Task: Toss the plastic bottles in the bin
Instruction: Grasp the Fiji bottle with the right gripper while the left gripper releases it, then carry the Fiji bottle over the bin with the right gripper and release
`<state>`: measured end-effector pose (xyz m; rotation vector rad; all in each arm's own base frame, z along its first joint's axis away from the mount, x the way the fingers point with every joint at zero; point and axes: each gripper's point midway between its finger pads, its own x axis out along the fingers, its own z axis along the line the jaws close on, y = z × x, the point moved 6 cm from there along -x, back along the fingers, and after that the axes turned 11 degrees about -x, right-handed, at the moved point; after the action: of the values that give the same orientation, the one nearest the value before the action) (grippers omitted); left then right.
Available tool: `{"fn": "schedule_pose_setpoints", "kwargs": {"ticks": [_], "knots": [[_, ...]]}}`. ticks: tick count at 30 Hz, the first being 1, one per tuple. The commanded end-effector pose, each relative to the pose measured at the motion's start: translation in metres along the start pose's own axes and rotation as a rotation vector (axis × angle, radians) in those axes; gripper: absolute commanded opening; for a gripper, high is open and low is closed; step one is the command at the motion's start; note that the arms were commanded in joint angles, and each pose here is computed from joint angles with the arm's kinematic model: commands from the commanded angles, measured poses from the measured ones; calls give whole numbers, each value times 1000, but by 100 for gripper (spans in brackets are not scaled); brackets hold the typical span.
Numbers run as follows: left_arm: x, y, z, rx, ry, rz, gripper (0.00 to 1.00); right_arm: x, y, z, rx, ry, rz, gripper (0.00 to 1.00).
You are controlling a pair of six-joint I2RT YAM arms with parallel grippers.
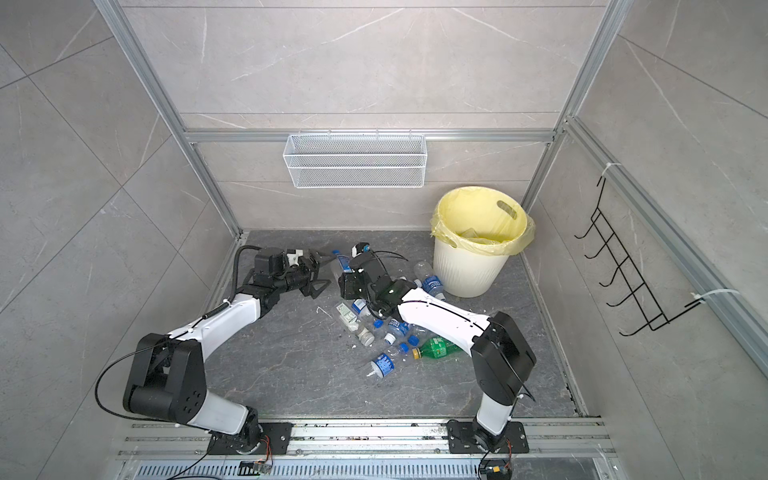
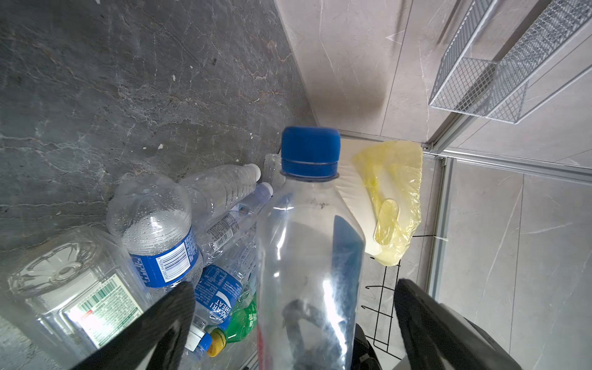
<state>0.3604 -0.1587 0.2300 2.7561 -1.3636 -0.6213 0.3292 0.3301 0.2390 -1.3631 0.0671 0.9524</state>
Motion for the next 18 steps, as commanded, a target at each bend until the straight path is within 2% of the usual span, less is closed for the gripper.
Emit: {"fn": "schedule_pose_setpoints", "kwargs": {"ticks": [1,11,18], "knots": [[-13,5,-22,88,63,-15,100,-16,-2,-11,-19,45,-9,41],[-29,18,-48,283,88,-67,100,-41,-13,-45,-31,137,-24,41],[-25,58,-78,565,16,-87,100,-93,-47,-72,-57,232,-106,41]]}}
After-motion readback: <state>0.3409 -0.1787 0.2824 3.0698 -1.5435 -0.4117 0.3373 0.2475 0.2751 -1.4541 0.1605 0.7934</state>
